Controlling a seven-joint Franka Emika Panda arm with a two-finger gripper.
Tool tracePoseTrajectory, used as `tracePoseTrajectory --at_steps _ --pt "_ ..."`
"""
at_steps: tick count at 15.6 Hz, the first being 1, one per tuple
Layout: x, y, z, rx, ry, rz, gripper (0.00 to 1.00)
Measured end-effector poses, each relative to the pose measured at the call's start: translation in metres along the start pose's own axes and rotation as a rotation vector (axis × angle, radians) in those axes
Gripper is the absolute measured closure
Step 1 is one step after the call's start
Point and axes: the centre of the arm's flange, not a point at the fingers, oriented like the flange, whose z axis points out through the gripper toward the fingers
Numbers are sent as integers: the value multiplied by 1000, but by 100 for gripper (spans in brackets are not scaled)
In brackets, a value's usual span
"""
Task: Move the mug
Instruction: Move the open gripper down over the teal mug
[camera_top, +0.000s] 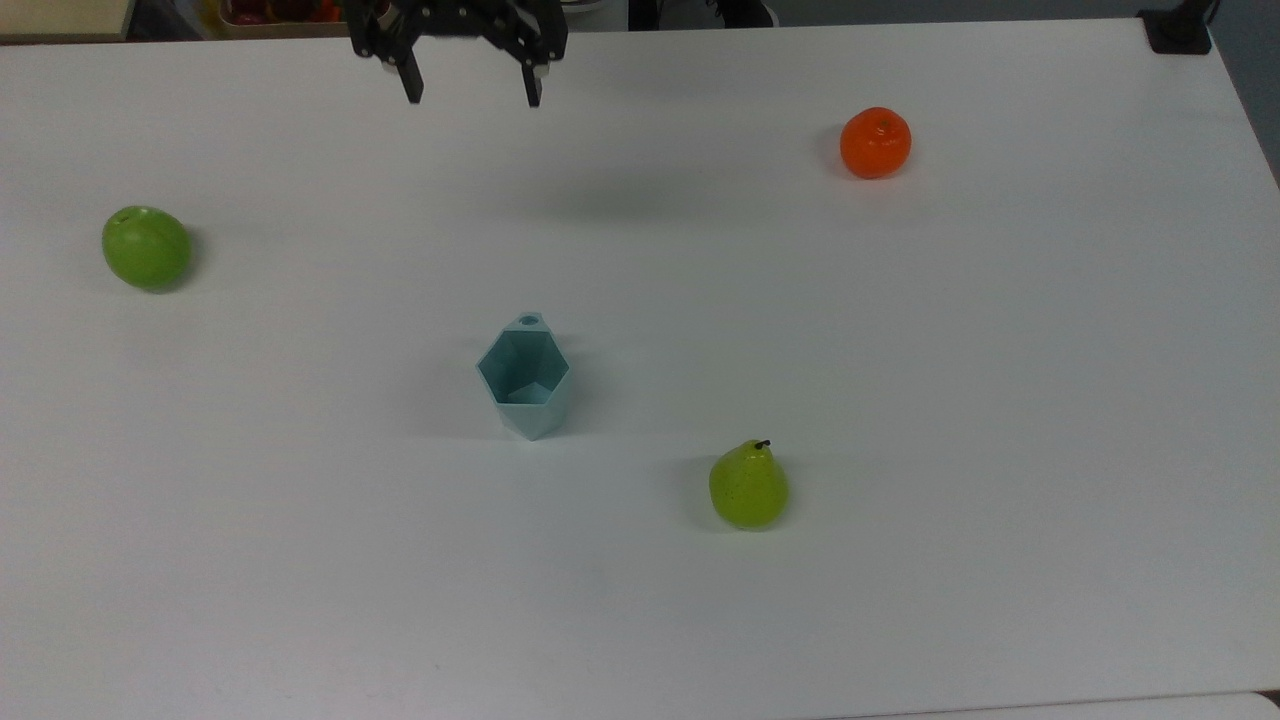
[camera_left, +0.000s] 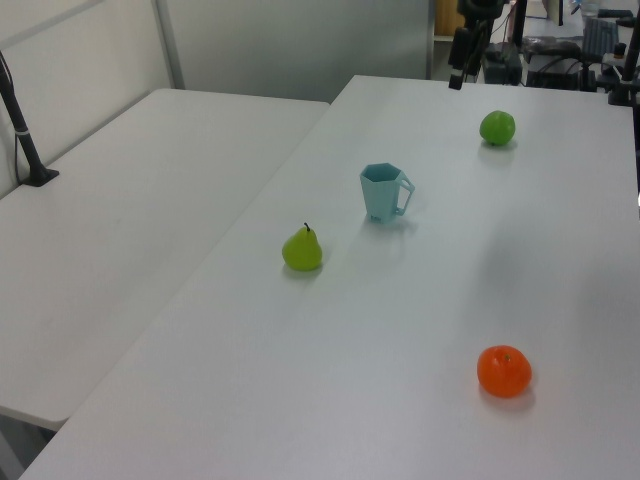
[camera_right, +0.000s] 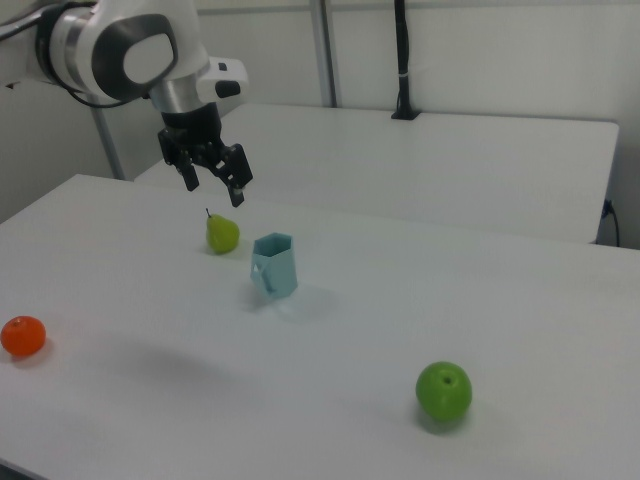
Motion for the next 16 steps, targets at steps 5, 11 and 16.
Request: tracePoseTrajectory --at_steps 5,11,16 --pt "24 -1 42 -2 39 -3 0" --pt "41 -5 97 -17 27 -24 0" --pt "48 -11 145 -57 -4 -59 0"
